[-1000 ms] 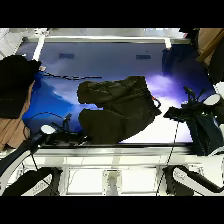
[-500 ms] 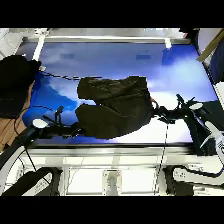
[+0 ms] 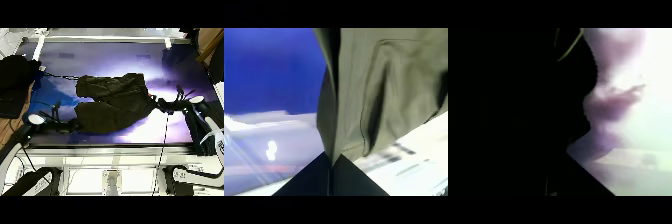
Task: Fold the clothes and pants, and hang the long-sleeved shirts on hangers.
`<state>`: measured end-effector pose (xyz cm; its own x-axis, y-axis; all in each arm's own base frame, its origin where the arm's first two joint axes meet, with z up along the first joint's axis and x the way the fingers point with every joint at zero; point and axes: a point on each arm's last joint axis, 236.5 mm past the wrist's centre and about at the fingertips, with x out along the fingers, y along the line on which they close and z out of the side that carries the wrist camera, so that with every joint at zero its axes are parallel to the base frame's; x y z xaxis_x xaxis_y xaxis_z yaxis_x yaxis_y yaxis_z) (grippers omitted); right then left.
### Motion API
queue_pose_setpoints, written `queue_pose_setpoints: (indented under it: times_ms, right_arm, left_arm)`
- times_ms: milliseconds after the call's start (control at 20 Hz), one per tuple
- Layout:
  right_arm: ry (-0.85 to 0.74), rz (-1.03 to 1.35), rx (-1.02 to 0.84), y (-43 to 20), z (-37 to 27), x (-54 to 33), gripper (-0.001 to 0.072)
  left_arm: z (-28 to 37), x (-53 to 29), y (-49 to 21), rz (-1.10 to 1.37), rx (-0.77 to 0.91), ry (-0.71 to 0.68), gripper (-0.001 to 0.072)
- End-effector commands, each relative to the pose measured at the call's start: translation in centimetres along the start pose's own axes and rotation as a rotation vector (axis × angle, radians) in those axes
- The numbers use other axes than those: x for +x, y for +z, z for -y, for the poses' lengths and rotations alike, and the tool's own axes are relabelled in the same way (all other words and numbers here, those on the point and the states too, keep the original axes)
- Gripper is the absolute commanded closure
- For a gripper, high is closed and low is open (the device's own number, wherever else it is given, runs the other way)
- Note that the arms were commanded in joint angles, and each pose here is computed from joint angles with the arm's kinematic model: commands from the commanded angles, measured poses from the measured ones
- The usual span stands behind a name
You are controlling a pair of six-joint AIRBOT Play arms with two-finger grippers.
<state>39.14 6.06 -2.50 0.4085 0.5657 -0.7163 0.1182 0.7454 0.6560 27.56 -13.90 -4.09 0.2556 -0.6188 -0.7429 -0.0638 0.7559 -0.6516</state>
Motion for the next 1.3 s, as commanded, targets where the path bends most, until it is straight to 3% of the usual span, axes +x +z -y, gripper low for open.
queue_pose_setpoints:
  times_ms: [0,200,350,450,650,900,1250]
  right_arm:
    - [0.126,0.074,-0.271,2.8,-10.3,-8.2,0.0688]
    - [0.207,0.284,-0.595,1.4,-24.7,-21.7,0.0688]
    - [0.265,0.388,-0.721,-3.2,-31.7,-28.9,0.0689]
    - [0.284,0.419,-0.732,-5.3,-33.5,-31.3,0.069]
    - [0.254,0.254,-0.696,-7.3,-32.0,-29.1,0.0691]
    - [0.188,0.085,-0.552,-2.8,-27.2,-22.0,0.0691]
    - [0.329,0.121,-0.568,0.6,-29.6,-20.0,0.0691]
  left_arm:
    - [4.3,-7.5,6.3,0.136,0.161,-0.008,0.0694]
    - [16.7,-23.8,12.7,0.535,0.498,-0.01,0.0694]
    - [23.8,-33.5,11.0,0.768,0.689,0.042,0.0694]
    - [25.0,-36.7,9.4,0.842,0.729,0.108,0.0694]
    - [23.8,-35.9,7.2,0.745,0.73,0.154,0.0694]
    - [20.4,-31.0,12.5,0.592,0.635,0.143,0.0694]
    - [20.8,-29.0,17.9,0.659,0.615,0.102,0.0695]
